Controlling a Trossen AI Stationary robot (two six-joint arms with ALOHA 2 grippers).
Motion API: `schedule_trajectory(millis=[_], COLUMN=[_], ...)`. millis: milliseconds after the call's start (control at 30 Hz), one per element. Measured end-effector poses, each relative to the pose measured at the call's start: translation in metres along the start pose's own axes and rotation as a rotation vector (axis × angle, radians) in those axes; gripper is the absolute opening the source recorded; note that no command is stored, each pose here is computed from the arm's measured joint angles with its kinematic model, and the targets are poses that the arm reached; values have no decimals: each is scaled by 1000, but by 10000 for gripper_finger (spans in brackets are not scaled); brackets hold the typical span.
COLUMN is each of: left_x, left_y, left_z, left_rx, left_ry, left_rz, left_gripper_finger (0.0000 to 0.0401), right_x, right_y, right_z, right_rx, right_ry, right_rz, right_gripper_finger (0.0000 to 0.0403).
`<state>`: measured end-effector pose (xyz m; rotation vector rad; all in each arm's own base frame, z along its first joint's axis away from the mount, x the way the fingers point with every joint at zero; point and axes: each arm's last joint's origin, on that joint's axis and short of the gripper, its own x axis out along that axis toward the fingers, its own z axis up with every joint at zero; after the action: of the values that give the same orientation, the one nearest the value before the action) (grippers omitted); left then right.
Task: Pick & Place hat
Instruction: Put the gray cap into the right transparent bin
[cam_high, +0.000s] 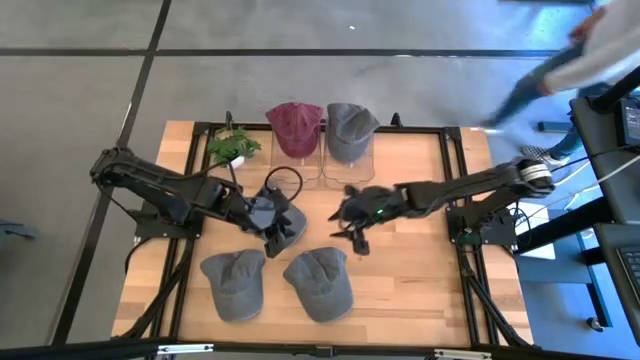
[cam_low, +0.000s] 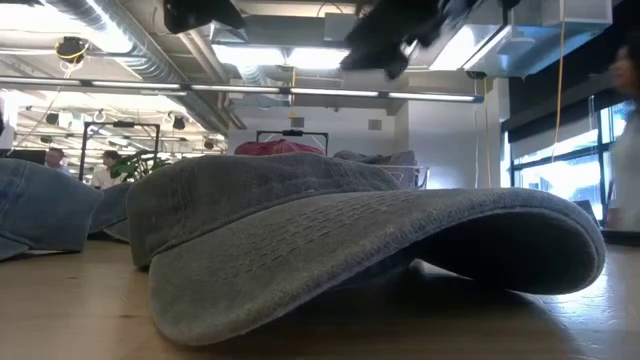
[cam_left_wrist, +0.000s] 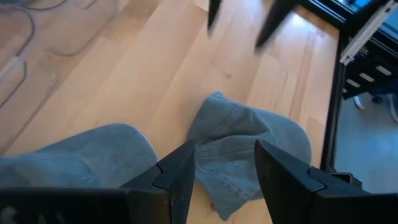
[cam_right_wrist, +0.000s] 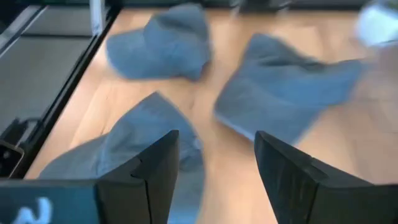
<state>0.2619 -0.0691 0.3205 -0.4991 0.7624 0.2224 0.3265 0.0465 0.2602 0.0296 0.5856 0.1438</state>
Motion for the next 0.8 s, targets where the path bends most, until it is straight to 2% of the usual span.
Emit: schedule_trajectory(millis=[167, 367, 533, 800], left_x=[-1, -2, -3, -3], left_y=[-4, -4, -7, -7], left_z=[-5, -10, -12, -12], left_rx=[-19, -54, -65, -103], left_ry=[8, 34, 38, 37], left_rz=[6, 23, 16, 17], left_gripper_finger=[153, 155, 151, 152], right_x=[50, 96, 123, 163], right_y=[2, 1, 1, 0], right_z=[-24, -53, -67, -72], right_rx=[-39, -4, 45, -5], right_ry=[71, 111, 107, 190], right_rz=[90, 153, 159, 150], right_gripper_finger=[209, 209, 209, 209])
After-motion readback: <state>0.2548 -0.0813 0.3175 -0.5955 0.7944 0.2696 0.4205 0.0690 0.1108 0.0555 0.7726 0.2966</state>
